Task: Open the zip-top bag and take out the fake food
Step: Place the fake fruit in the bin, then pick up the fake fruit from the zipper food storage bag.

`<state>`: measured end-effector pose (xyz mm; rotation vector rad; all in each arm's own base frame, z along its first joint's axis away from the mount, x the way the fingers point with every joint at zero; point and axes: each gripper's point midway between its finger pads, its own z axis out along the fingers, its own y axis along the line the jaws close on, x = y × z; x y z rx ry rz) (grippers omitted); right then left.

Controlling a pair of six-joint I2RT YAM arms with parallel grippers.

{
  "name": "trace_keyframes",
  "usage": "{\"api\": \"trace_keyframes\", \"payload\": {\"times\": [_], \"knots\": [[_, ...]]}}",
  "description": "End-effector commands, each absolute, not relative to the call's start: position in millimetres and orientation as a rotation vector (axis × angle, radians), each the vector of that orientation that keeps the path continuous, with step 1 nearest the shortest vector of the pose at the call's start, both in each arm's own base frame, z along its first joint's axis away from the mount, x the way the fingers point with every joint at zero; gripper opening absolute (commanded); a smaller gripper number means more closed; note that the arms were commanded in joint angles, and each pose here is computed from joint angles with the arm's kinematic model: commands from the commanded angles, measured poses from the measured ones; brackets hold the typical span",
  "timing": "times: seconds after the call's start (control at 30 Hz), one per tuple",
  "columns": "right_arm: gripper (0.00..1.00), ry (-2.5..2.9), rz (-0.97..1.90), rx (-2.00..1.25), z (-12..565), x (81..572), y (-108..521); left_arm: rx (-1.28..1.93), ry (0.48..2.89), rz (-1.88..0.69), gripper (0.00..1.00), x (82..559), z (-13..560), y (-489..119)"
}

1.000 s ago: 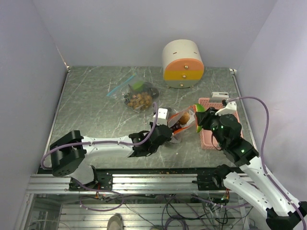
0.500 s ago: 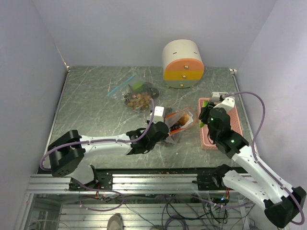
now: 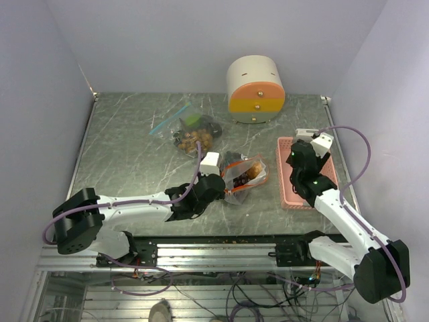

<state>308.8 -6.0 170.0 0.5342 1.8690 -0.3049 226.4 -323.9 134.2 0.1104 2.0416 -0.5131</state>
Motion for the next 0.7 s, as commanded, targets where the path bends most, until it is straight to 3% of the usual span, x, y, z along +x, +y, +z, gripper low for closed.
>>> {"api": "trace_keyframes", "payload": {"times": [0.0, 0.17, 0.27, 0.47, 0.67], "knots": [[0.67, 1.839, -0.294, 0.538, 180, 313, -9, 0.138, 2.017, -0.559, 0.08, 225, 149, -330], [0.70, 1.850, -0.148, 0.437, 204, 312, 12, 0.183, 1.999, -0.559, 0.09, 222, 159, -339], [0.63, 1.865, 0.125, 0.286, 217, 309, 55, 0.191, 1.985, -0.566, 0.09, 222, 165, -344], [0.32, 1.872, 0.582, 0.076, 215, 285, 129, 0.223, 1.965, -0.586, 0.09, 223, 175, -359], [0.08, 1.853, 0.781, -0.007, 208, 261, 160, 0.247, 1.963, -0.551, 0.10, 230, 177, -372]]}}
